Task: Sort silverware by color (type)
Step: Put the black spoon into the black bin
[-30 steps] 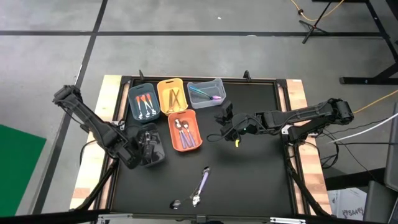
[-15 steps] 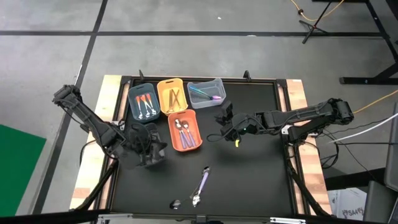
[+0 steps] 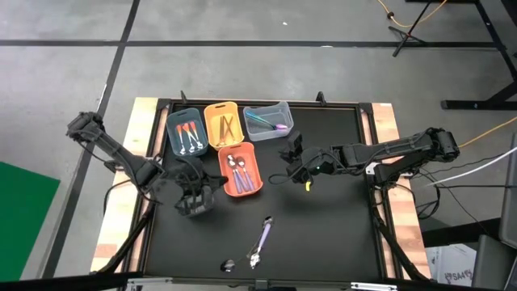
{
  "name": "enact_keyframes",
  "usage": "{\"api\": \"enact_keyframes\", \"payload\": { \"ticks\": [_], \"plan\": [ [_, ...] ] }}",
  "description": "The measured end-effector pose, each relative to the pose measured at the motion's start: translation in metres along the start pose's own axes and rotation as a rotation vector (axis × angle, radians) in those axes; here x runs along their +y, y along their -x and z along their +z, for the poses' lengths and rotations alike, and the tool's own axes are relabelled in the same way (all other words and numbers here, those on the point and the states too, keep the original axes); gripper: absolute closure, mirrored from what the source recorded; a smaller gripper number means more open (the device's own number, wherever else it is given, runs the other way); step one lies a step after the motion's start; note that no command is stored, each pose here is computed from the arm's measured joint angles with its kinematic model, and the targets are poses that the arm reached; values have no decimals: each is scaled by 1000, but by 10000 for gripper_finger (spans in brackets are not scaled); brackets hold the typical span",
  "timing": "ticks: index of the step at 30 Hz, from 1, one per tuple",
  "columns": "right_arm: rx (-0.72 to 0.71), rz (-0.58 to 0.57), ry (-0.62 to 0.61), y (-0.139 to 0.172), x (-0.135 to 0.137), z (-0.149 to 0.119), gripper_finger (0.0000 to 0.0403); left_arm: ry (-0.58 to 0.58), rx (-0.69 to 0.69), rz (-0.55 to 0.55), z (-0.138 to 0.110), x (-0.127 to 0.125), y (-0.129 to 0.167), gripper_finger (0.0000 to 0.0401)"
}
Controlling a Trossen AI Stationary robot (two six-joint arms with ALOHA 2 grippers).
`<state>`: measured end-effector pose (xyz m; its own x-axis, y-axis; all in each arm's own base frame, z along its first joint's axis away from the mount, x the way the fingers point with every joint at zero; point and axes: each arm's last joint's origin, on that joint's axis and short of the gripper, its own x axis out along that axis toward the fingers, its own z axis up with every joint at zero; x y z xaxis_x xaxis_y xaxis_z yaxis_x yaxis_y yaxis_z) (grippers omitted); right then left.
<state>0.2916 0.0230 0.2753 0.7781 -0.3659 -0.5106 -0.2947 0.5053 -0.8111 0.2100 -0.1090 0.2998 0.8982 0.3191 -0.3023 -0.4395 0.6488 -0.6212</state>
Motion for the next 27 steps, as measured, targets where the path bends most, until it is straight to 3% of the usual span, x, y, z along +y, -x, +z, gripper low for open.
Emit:
{"api": "enact_keyframes", "payload": {
  "ticks": [9,13,16,19,22,27],
  "plan": [
    [0,0,-103,0,0,0,311,-176,49,-39,5,0,-7,373],
    [0,0,-153,0,0,0,311,-232,28,-73,7,-4,-15,350],
    [-1,0,-255,0,0,0,311,-252,7,-110,10,-8,-25,316],
    [-15,17,-438,0,1,1,311,-270,32,-179,8,-11,-38,280],
    [-85,124,-641,0,3,4,311,-307,83,-287,-1,-17,-52,253],
    [-265,470,-815,6,11,15,311,-448,157,-415,-34,-25,-73,236]
  ]
}}
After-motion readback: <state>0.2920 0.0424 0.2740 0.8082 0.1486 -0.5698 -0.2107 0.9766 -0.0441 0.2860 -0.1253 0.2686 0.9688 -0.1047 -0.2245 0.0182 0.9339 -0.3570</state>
